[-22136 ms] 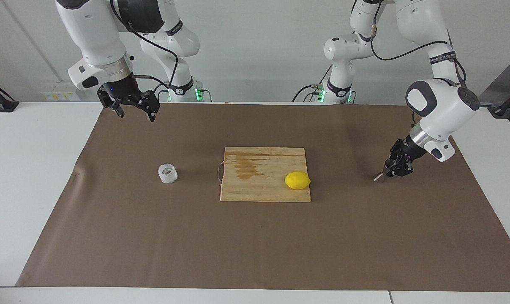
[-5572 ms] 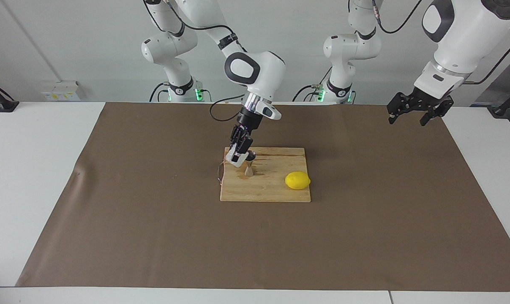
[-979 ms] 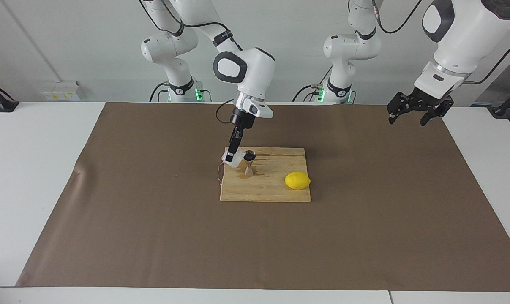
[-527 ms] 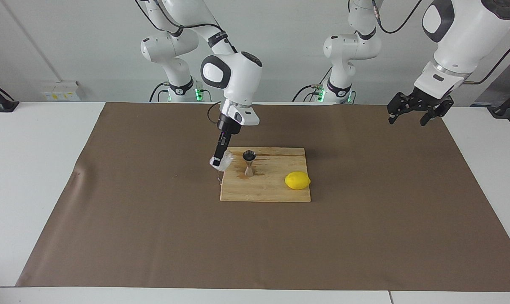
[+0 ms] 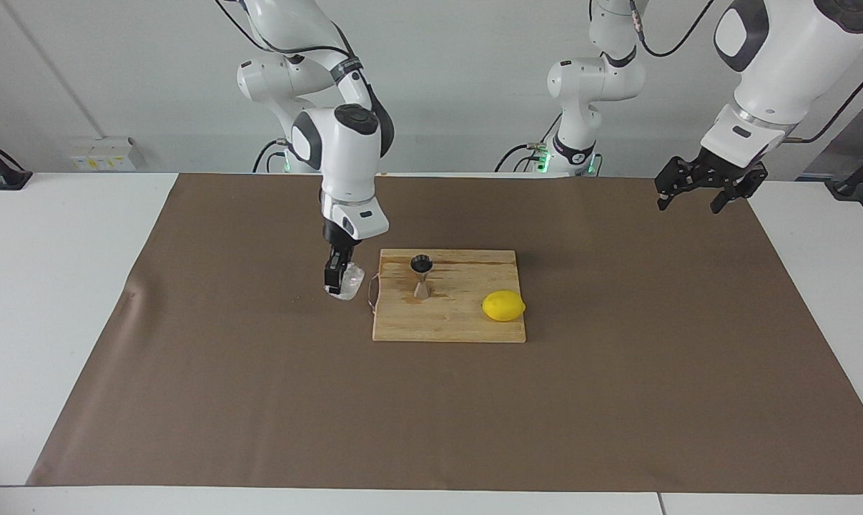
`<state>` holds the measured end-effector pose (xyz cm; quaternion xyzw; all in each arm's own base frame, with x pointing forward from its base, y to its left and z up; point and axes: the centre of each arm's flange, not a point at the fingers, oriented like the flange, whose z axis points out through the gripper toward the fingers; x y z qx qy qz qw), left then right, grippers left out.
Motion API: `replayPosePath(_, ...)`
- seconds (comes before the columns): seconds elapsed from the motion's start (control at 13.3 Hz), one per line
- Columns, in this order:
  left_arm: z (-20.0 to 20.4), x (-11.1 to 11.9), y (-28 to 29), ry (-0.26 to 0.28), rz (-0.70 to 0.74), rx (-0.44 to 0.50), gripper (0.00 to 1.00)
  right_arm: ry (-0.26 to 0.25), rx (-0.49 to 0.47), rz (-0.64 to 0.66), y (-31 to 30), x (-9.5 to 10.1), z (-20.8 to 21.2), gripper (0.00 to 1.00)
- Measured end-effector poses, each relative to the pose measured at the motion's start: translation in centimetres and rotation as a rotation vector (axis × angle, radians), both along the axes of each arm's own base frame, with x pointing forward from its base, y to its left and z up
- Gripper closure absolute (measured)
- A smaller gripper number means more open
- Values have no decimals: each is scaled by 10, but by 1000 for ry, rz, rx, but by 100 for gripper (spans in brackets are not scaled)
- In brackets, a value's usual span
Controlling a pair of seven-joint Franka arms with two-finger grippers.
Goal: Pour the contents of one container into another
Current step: 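Carry the white cup back and lower it beside the board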
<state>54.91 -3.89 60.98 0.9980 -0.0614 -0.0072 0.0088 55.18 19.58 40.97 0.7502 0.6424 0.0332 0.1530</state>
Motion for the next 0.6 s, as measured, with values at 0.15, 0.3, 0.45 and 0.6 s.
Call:
replayPosePath(0.15,0,0,0,0,0,0,0,34,33,-7,-21,6,-3,52)
replayPosePath(0.3,0,0,0,0,0,0,0,73,77,-26,-44,9,-9,52)
replayPosePath(0.45,0,0,0,0,0,0,0,98,135,-35,-69,12,-17,52)
replayPosePath(0.6,0,0,0,0,0,0,0,103,185,-44,-90,14,-26,52)
